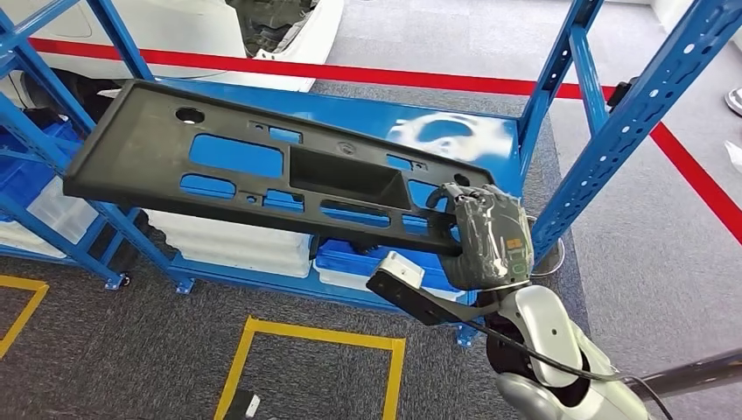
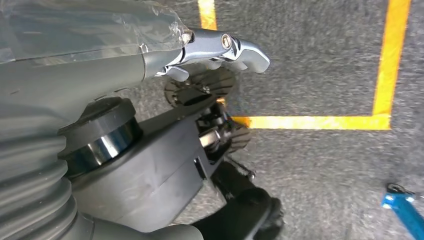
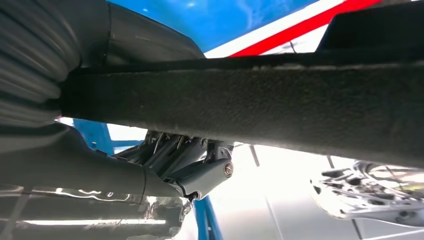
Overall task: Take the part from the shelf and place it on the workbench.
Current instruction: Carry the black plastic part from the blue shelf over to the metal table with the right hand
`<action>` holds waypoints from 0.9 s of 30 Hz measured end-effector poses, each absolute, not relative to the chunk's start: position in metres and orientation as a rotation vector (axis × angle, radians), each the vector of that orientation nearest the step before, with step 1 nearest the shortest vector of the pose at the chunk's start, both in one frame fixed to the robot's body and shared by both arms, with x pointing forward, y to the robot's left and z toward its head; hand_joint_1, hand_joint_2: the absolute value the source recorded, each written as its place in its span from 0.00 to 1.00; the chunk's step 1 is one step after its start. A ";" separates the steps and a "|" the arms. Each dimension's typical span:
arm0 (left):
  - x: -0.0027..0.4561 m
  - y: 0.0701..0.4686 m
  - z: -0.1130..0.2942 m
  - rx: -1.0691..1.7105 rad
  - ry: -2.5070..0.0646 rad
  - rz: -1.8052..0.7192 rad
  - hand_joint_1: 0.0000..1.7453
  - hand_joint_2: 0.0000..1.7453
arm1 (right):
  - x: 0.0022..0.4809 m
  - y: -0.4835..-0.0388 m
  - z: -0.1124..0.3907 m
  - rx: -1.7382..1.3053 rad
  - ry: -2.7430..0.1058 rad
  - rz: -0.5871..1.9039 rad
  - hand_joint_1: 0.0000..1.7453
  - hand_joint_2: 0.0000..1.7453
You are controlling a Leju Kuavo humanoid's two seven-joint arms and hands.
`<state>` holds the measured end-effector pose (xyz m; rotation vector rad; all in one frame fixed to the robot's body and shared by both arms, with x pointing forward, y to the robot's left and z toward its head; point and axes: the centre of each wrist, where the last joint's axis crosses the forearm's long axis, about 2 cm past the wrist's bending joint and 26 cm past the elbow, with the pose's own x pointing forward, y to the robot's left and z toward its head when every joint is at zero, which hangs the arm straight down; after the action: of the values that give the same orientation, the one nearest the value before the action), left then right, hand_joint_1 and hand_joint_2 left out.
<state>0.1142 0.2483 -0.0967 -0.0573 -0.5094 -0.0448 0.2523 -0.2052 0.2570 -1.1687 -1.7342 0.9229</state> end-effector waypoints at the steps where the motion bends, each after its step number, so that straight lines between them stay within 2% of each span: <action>1: 0.114 0.248 -0.097 -0.056 -0.509 -0.045 0.00 1.00 | 0.252 -0.205 0.257 -1.168 -1.733 0.923 1.00 1.00; 27: 0.112 0.249 -0.097 -0.052 -0.506 -0.049 0.00 1.00 | 0.252 -0.205 0.257 -1.161 -1.736 0.920 1.00 1.00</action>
<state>0.1116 0.2487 -0.0973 -0.0523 -0.5065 -0.0493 0.2519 -0.2051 0.2566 -1.1614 -1.7361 0.9196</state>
